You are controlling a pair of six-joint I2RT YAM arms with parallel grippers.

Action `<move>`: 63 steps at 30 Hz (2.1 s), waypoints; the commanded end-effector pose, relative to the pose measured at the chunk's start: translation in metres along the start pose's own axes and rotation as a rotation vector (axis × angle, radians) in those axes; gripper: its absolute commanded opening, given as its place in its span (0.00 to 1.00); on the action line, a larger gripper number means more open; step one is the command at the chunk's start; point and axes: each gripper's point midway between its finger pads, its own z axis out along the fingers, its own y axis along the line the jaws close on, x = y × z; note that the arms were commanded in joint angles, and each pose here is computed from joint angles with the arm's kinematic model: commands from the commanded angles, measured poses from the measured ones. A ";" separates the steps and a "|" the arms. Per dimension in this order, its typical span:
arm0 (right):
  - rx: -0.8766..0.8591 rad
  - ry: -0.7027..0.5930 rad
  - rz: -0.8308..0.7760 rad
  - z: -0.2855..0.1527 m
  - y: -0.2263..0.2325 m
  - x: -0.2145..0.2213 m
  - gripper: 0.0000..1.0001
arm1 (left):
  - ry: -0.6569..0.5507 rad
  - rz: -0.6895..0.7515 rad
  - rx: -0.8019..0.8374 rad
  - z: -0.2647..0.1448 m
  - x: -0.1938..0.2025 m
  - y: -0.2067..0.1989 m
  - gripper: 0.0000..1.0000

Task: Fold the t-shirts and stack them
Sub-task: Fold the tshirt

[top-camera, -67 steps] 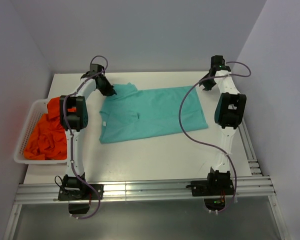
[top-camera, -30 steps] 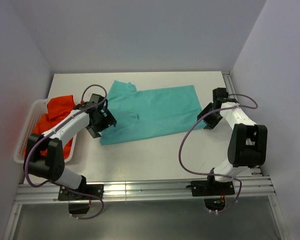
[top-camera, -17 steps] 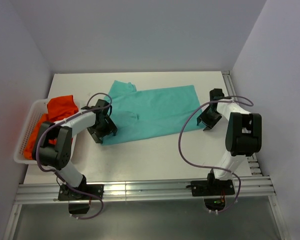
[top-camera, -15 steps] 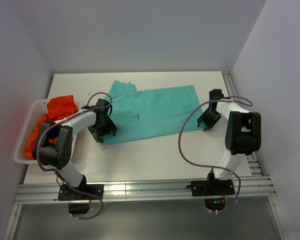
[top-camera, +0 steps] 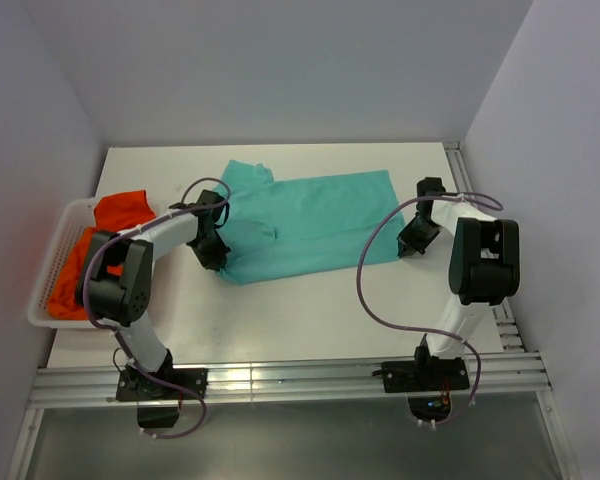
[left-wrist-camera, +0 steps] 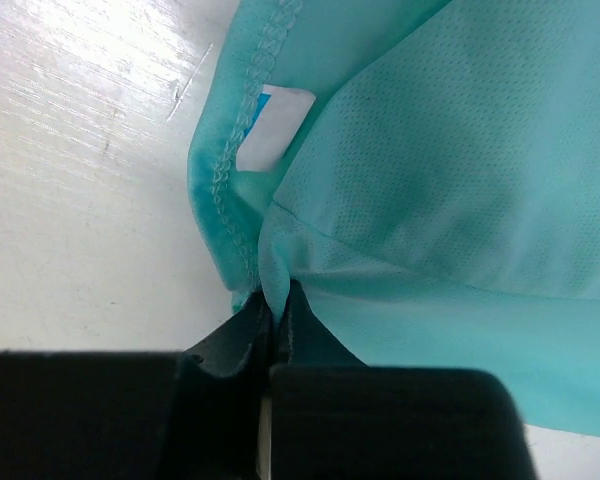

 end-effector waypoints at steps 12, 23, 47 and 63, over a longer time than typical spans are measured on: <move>0.057 -0.059 0.024 -0.047 -0.049 0.037 0.00 | -0.011 0.046 0.024 -0.034 0.017 0.023 0.00; 0.114 -0.034 0.048 -0.070 -0.100 0.089 0.00 | 0.021 0.049 0.034 -0.062 0.052 0.053 0.00; -0.181 -0.166 0.061 -0.149 -0.008 0.017 0.96 | -0.237 0.149 0.236 -0.161 -0.088 -0.063 0.95; -0.147 -0.188 -0.004 -0.136 -0.005 0.002 0.92 | -0.113 0.076 0.303 0.012 -0.210 -0.135 0.87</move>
